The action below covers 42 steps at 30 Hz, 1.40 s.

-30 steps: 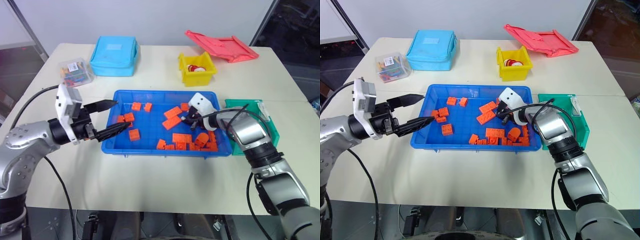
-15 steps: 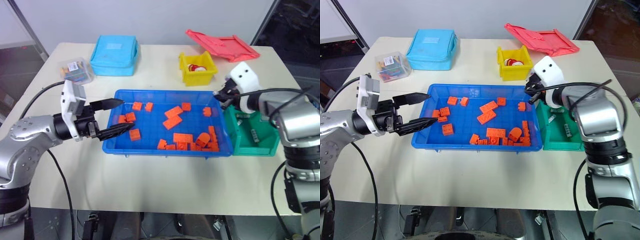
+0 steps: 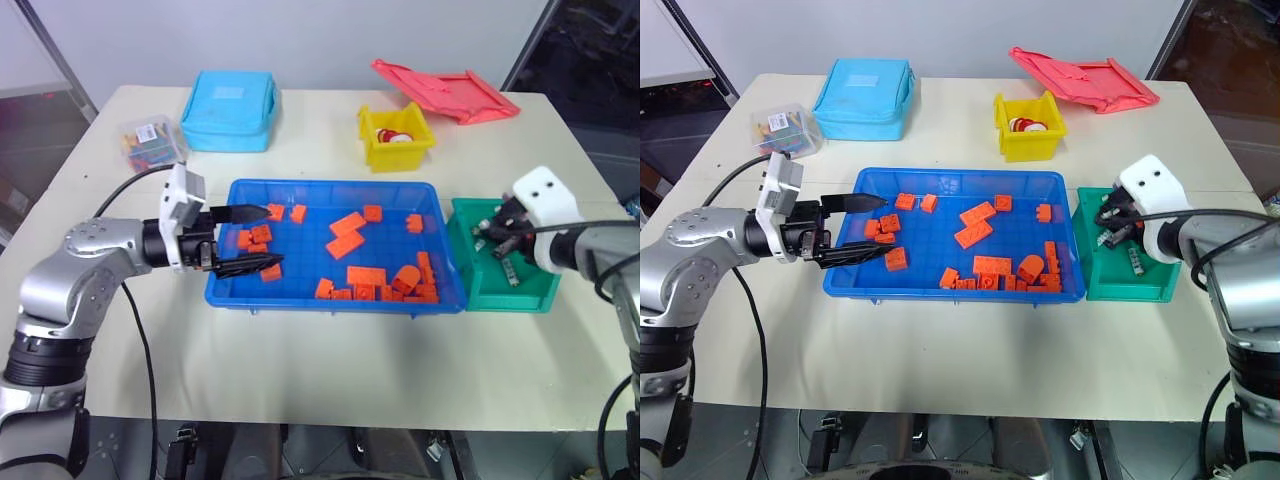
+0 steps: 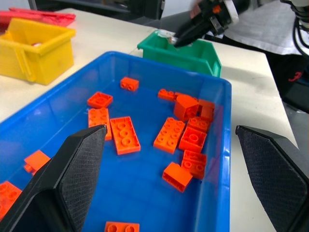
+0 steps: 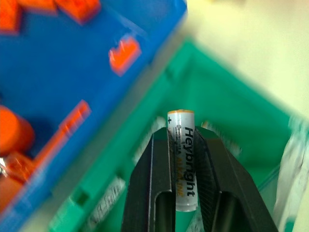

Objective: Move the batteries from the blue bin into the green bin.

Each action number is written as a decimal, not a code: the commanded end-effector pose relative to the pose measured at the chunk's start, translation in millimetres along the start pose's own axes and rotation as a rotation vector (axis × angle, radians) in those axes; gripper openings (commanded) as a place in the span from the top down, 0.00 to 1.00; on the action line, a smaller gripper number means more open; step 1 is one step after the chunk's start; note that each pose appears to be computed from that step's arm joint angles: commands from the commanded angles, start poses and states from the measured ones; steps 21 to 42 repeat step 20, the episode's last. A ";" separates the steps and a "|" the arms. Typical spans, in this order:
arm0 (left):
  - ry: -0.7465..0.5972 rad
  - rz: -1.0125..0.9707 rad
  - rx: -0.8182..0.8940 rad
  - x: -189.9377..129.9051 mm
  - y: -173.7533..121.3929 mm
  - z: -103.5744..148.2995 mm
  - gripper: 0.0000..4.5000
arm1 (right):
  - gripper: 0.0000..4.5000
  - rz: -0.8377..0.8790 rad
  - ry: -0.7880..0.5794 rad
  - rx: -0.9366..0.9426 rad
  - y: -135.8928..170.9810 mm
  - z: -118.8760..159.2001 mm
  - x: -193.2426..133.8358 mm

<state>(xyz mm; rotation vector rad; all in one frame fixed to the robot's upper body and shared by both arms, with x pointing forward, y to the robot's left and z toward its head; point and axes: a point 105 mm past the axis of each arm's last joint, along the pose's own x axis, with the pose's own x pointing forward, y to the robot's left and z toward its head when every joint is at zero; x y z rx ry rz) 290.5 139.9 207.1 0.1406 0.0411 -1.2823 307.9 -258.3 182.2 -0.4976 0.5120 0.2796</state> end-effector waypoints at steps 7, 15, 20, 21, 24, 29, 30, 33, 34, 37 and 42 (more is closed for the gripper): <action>-0.069 0.102 0.099 -7.6 13.9 21.0 0.00 | 0.02 -0.154 -0.133 -0.013 -32.8 25.3 -7.3; -0.102 0.726 0.196 -85.9 86.0 26.0 0.00 | 0.02 -0.499 -0.282 0.092 -116.4 -3.0 -27.5; -0.101 0.915 0.147 -122.0 89.5 7.3 0.00 | 0.02 -0.550 -0.290 0.132 -133.3 -24.4 -34.1; -0.101 0.915 0.147 -122.0 89.5 7.3 0.00 | 0.02 -0.550 -0.290 0.132 -133.3 -24.4 -34.1; -0.101 0.915 0.147 -122.0 89.5 7.3 0.00 | 0.02 -0.550 -0.290 0.132 -133.3 -24.4 -34.1; -0.101 0.915 0.147 -122.0 89.5 7.3 0.00 | 0.02 -0.550 -0.290 0.132 -133.3 -24.4 -34.1; -0.101 0.915 0.147 -122.0 89.5 7.3 0.00 | 0.02 -0.550 -0.290 0.132 -133.3 -24.4 -34.1; -0.101 0.915 0.147 -122.0 89.5 7.3 0.00 | 0.02 -0.550 -0.290 0.132 -133.3 -24.4 -34.1; -0.101 0.915 0.147 -122.0 89.5 7.3 0.00 | 0.02 -0.550 -0.290 0.132 -133.3 -24.4 -34.1; -0.101 0.915 0.147 -122.0 89.5 7.3 0.00 | 0.02 -0.550 -0.290 0.132 -133.3 -24.4 -34.1; -0.101 0.915 0.147 -122.0 89.5 7.3 0.00 | 0.02 -0.550 -0.290 0.132 -133.3 -24.4 -34.1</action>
